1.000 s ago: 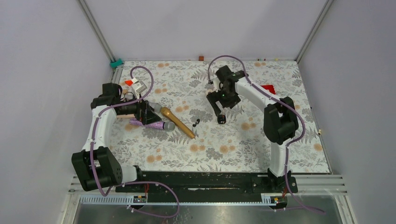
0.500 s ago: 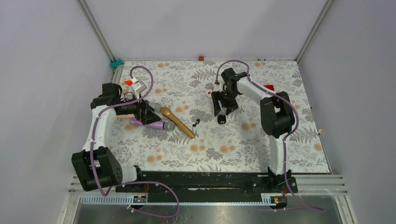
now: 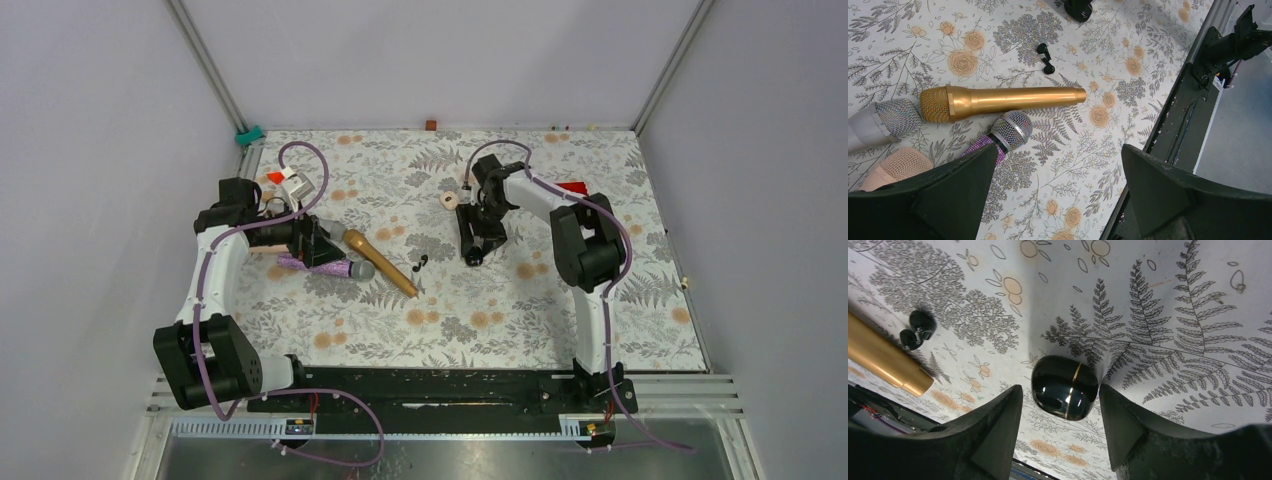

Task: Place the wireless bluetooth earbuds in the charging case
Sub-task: Pick up the charging case at the center of the board.

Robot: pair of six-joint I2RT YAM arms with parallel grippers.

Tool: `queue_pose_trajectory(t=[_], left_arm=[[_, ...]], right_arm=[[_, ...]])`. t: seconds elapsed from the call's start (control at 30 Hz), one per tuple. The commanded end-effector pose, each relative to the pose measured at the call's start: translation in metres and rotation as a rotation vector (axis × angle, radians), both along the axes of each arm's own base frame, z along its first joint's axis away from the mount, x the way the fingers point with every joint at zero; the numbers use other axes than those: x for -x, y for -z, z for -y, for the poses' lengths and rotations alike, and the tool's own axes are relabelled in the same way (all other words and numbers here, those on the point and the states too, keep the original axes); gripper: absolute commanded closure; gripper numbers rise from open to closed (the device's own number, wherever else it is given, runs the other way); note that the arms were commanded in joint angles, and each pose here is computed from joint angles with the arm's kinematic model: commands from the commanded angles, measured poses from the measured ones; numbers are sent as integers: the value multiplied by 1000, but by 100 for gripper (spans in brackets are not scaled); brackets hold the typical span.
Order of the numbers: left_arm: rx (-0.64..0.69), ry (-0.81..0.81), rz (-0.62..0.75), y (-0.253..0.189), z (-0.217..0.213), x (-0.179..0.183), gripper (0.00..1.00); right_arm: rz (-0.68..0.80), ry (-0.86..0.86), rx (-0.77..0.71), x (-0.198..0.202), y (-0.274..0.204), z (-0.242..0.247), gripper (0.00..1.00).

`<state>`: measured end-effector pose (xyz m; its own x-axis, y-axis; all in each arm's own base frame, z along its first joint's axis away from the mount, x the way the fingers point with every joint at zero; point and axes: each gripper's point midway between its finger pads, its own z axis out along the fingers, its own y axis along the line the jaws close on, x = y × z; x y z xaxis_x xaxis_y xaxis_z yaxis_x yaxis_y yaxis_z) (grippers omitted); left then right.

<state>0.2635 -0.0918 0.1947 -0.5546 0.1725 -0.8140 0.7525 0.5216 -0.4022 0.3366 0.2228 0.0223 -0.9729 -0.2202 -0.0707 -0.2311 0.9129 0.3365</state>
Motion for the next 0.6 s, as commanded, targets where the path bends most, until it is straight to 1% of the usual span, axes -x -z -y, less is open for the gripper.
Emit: queue_pose_trajectory(t=[0.0,0.07,0.13,0.27,0.33,0.43,0.57], left_arm=[[20,17,35,-4,1,-1,1],[18,16,35,-3,1,-2,1],[17,16,36,-4,1,-2,1],[16,15,32,-3,1,-2,1],[15,16,34,-3,1,-2,1],[26,11,26,-2,1,-5,1],[58,-30,-5,5,0,-19,1]], right_arm=[[-21,2,38,7,10,-1,35],[-13,-7,56,9,11,-1,34],[-12,-27,62,12,13,-5,37],[-3,-82,71,19,13,-13,54],[18,-109,76,19,8,-16,59],[64,-177,62,24,-3,-26,63],[185,-303,26,29,-27,-41,65]])
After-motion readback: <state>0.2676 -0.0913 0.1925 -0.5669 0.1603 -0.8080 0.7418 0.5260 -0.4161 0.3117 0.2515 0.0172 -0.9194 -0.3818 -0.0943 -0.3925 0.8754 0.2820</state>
